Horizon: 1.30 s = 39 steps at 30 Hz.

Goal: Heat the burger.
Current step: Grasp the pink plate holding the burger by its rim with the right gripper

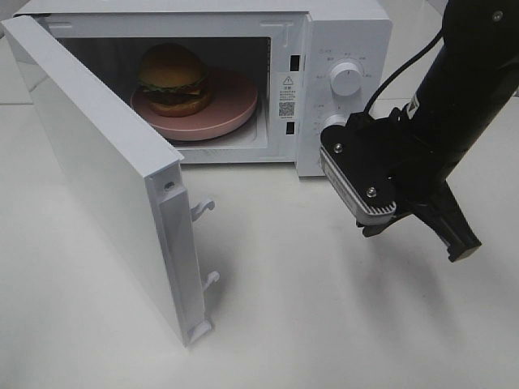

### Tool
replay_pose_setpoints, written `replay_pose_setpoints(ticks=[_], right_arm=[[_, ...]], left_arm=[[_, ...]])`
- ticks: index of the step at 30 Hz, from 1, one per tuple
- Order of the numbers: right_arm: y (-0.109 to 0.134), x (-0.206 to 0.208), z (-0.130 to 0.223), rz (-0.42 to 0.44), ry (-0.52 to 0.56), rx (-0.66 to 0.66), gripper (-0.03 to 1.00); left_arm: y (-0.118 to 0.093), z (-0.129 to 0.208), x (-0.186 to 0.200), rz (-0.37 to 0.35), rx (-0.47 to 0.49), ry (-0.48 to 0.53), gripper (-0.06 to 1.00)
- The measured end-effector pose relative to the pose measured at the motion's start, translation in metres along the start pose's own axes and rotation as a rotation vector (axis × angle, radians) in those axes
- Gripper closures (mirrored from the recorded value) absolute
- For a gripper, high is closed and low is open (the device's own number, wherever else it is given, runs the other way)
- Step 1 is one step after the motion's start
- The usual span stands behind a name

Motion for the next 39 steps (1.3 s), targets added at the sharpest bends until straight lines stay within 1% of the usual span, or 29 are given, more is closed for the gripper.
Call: replay_pose_setpoints(ticks=[1,4,6,7,8,9,10,11,12,14,15,16,17,18,19,20,22,27,28,29,30,31,33,35,36,39], right_arm=[[-0.002,0.000,0.004,0.010,0.024,0.023,0.84],[-0.003,0.000,0.005,0.015,0.031,0.031,0.82],[-0.007,0.000,0.008,0.042,0.045,0.047,0.72],[-0.007,0.000,0.008,0.042,0.045,0.047,0.72],[-0.010,0.000,0.008,0.061,0.052,0.056,0.63],[-0.010,0.000,0.008,0.061,0.052,0.056,0.63],[-0.013,0.000,0.006,0.078,0.055,0.056,0.50],[-0.014,0.000,0.004,0.089,0.051,0.044,0.43],[-0.014,0.000,0.004,0.089,0.051,0.044,0.43],[-0.022,0.001,0.000,0.138,0.043,-0.032,0.19],[-0.022,0.001,0.000,0.138,0.043,-0.032,0.19],[-0.024,0.001,-0.001,0.153,0.039,-0.056,0.14],[-0.024,0.001,-0.001,0.153,0.039,-0.056,0.14],[-0.028,0.002,-0.002,0.179,0.032,-0.093,0.06],[-0.031,0.003,-0.002,0.195,0.028,-0.106,0.04],[-0.031,0.003,-0.002,0.195,0.028,-0.106,0.04],[-0.034,0.003,-0.002,0.216,0.036,-0.095,0.00],[-0.040,0.006,-0.008,0.252,0.039,-0.059,0.00],[-0.048,0.010,-0.012,0.281,0.037,-0.043,0.01],[-0.048,0.010,-0.012,0.281,0.037,-0.043,0.01],[-0.056,0.014,-0.016,0.306,0.039,-0.031,0.01],[-0.056,0.014,-0.016,0.306,0.039,-0.031,0.01],[-0.070,0.017,-0.023,0.341,0.032,-0.018,0.01],[-0.073,0.016,-0.024,0.345,0.030,-0.017,0.01],[-0.080,0.015,-0.026,0.356,0.031,-0.011,0.02],[-0.084,0.016,-0.027,0.361,0.033,-0.007,0.02]], left_arm=[[0.000,0.000,0.000,0.000,0.000,0.000,0.08],[0.000,0.000,0.000,0.000,0.000,0.000,0.08],[0.000,0.000,0.000,0.000,0.000,0.000,0.08],[0.000,0.000,0.000,0.000,0.000,0.000,0.08],[0.000,0.000,0.000,0.000,0.000,0.000,0.08],[0.000,0.000,0.000,0.000,0.000,0.000,0.08],[0.000,0.000,0.000,0.000,0.000,0.000,0.08],[0.000,0.000,0.000,0.000,0.000,0.000,0.08],[0.000,0.000,0.000,0.000,0.000,0.000,0.08],[0.000,0.000,0.000,0.000,0.000,0.000,0.08],[0.000,0.000,0.000,0.000,0.000,0.000,0.08],[0.000,0.000,0.000,0.000,0.000,0.000,0.08],[0.000,0.000,0.000,0.000,0.000,0.000,0.08],[0.000,0.000,0.000,0.000,0.000,0.000,0.08],[0.000,0.000,0.000,0.000,0.000,0.000,0.08],[0.000,0.000,0.000,0.000,0.000,0.000,0.08],[0.000,0.000,0.000,0.000,0.000,0.000,0.08],[0.000,0.000,0.000,0.000,0.000,0.000,0.08],[0.000,0.000,0.000,0.000,0.000,0.000,0.08],[0.000,0.000,0.000,0.000,0.000,0.000,0.08],[0.000,0.000,0.000,0.000,0.000,0.000,0.08],[0.000,0.000,0.000,0.000,0.000,0.000,0.08],[0.000,0.000,0.000,0.000,0.000,0.000,0.08],[0.000,0.000,0.000,0.000,0.000,0.000,0.08],[0.000,0.000,0.000,0.000,0.000,0.000,0.08],[0.000,0.000,0.000,0.000,0.000,0.000,0.08]])
Point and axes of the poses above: a point on each arm's last joint axis where the gripper is mounted, x pointing back along that axis away from the gripper, y along the wrist's bending axis when the last joint is at zero, z = x × y, the point moved 8 cm from there along -x, pointing out along that axis toward the gripper, and after that the axes turned 1 degree about -x, right-handed, at the moved point
